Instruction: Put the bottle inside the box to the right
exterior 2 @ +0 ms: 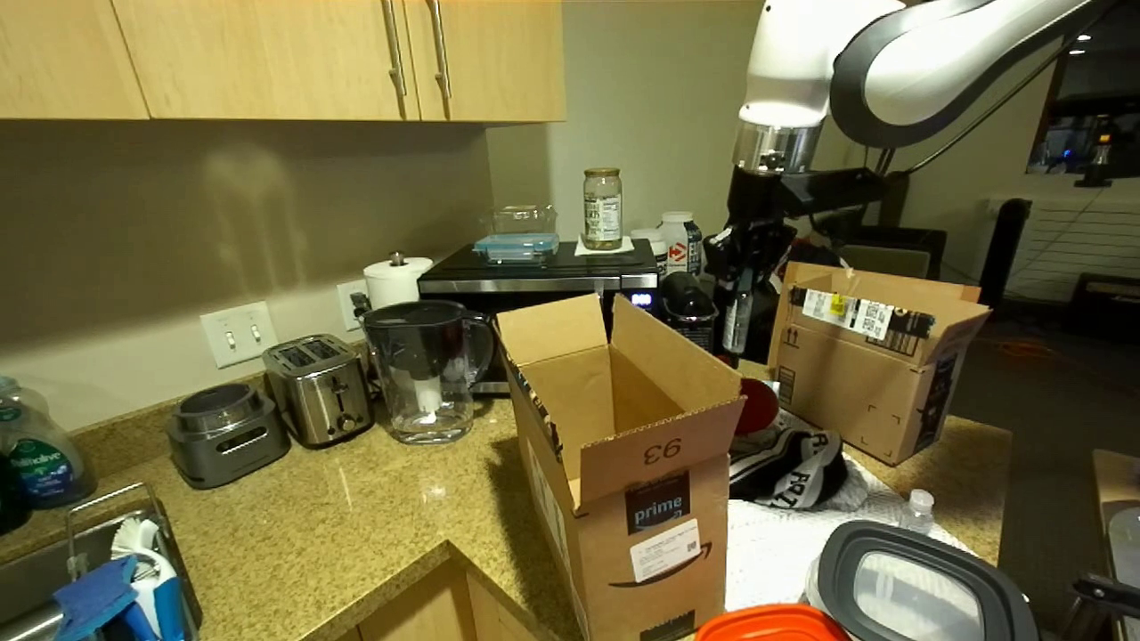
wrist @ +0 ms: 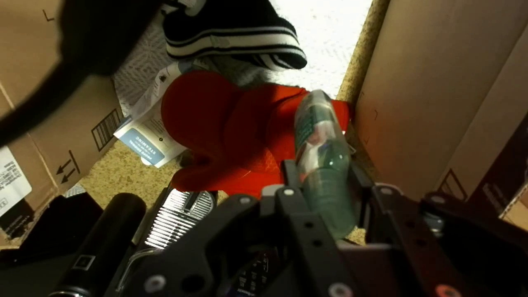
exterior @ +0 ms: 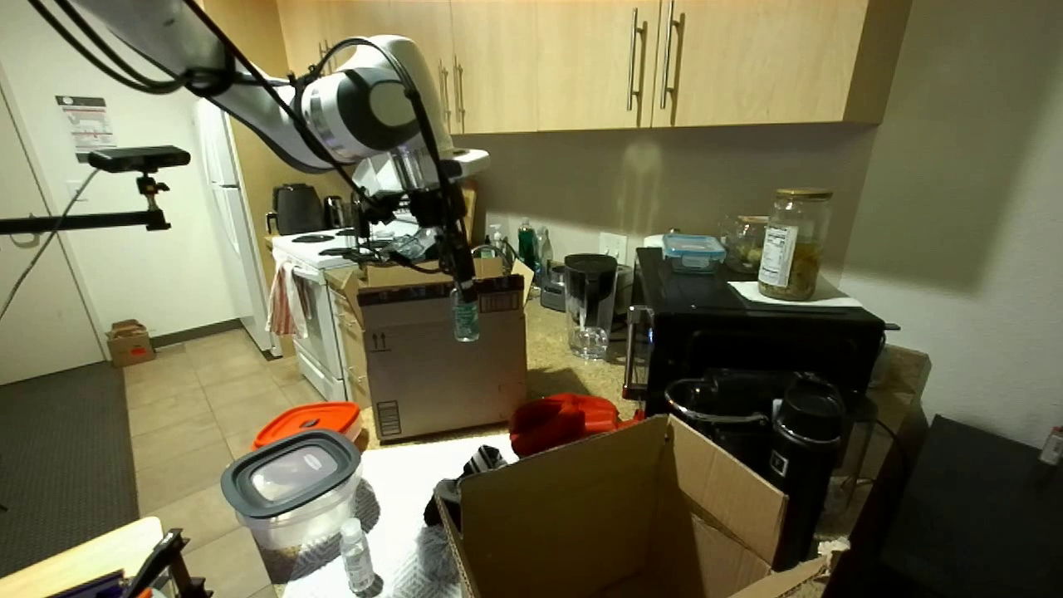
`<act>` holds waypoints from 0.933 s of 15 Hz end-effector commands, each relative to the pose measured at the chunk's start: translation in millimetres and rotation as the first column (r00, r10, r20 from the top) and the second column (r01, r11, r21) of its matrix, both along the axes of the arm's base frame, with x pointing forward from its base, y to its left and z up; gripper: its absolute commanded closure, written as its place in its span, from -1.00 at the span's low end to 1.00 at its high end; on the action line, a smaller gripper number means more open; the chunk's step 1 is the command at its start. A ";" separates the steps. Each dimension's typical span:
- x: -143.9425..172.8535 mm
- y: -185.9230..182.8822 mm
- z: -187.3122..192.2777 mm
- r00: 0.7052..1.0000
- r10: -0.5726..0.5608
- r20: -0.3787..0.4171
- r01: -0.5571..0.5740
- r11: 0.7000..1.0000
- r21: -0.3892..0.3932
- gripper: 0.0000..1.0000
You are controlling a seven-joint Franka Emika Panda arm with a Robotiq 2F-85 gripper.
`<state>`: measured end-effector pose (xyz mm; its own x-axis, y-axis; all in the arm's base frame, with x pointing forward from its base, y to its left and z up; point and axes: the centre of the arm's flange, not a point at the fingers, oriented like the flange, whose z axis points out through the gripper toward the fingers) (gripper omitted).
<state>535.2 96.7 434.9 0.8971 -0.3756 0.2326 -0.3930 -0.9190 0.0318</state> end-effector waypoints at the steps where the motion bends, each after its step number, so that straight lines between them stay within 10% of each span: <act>1: 13.7 -11.7 11.8 1.000 -0.015 0.010 0.015 1.000 0.003 0.84; 14: 35.0 -107.5 43.5 0.985 -0.167 0.054 0.171 0.982 -0.080 0.84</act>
<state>563.7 16.0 469.0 0.8307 -0.4713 0.2965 -0.5062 -0.8610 0.0498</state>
